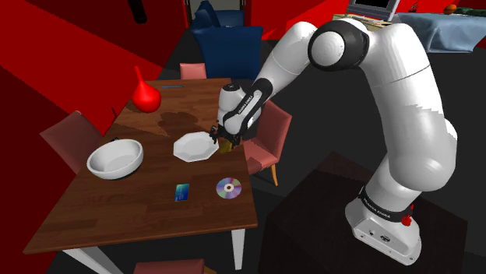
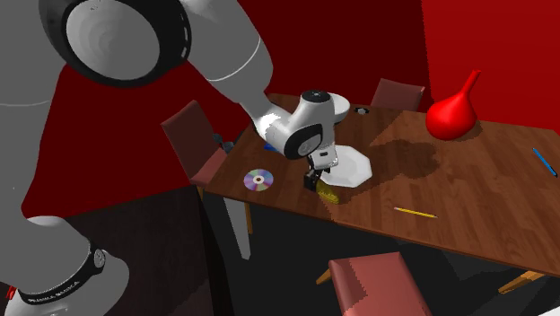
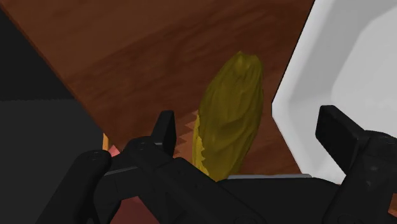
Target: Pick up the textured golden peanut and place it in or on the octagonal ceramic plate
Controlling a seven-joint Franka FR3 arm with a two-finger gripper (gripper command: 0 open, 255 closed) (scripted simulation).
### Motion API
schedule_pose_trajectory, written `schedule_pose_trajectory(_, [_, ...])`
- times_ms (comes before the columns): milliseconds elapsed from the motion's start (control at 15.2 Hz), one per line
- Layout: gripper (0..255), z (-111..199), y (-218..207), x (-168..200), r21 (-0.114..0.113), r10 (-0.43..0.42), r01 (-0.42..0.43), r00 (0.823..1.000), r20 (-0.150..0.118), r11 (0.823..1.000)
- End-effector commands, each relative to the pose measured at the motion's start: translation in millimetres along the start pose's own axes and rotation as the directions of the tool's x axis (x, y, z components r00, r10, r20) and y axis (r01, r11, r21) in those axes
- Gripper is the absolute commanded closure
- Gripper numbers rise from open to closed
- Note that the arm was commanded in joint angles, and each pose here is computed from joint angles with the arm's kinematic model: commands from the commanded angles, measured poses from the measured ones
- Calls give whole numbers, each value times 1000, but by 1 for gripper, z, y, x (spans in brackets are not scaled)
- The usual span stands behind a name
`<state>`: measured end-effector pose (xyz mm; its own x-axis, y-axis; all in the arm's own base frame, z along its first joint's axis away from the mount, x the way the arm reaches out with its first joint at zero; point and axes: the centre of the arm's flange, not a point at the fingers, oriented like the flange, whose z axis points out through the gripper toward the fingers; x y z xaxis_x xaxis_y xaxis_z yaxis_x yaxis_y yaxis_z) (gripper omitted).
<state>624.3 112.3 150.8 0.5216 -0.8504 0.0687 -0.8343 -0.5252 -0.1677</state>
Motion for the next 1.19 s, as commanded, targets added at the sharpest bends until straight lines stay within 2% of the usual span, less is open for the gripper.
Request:
schedule_pose_trajectory(0, [0,12,-2,2,1,2,-2,1000,-1,1000])
schedule_pose_trajectory(198, [0,31,-2,2,1,2,-2,1000,-1,1000])
schedule_pose_trajectory(726, [0,31,-2,2,1,2,-2,1000,-1,1000])
schedule_pose_trajectory(792, [255,31,-2,2,1,2,-2,1000,-1,1000])
schedule_pose_trajectory(1122, [255,31,-2,2,1,2,-2,1000,-1,1000])
